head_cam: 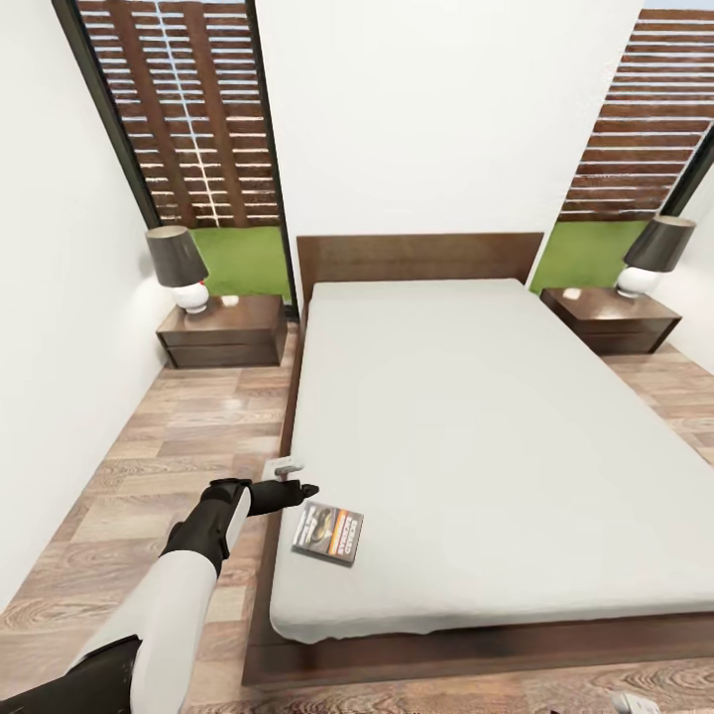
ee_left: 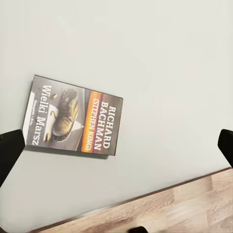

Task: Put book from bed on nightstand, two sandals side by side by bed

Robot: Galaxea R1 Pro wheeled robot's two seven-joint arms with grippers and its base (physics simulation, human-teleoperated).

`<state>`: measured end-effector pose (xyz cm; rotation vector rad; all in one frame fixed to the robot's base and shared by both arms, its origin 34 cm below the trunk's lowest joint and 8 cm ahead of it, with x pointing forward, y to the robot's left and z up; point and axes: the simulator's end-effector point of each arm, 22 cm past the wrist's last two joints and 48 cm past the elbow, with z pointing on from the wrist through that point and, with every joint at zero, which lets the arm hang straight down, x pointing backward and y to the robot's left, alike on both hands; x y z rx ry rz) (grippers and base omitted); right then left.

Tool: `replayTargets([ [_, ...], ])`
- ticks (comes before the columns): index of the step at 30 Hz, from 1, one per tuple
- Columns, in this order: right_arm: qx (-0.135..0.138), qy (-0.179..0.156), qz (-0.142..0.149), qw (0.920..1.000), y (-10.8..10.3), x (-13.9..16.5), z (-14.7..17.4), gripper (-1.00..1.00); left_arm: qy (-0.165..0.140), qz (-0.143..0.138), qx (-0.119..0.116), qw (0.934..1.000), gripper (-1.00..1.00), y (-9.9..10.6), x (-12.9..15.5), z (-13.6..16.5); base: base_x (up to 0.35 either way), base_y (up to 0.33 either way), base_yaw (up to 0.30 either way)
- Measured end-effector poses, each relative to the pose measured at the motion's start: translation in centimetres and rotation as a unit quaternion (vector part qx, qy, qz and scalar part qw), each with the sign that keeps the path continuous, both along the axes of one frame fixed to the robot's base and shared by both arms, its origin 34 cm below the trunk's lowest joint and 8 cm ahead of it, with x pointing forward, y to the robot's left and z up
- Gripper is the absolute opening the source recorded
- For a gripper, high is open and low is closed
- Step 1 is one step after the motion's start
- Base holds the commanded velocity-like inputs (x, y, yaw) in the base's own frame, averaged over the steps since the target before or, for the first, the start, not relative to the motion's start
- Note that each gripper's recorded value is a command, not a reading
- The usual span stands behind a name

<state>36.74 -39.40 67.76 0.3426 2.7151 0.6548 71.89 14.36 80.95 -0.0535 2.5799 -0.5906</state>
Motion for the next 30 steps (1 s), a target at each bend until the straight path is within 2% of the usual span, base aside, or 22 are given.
replayTargets([
  [30, -0.001, 0.023, 0.0, 0.9997, 0.0, -1.5, -1.2, 1.0, 0.023, 0.0, -0.001, 0.9997, 1.0, -0.1, -1.0, -2.8, 0.0, 0.0, 0.0],
])
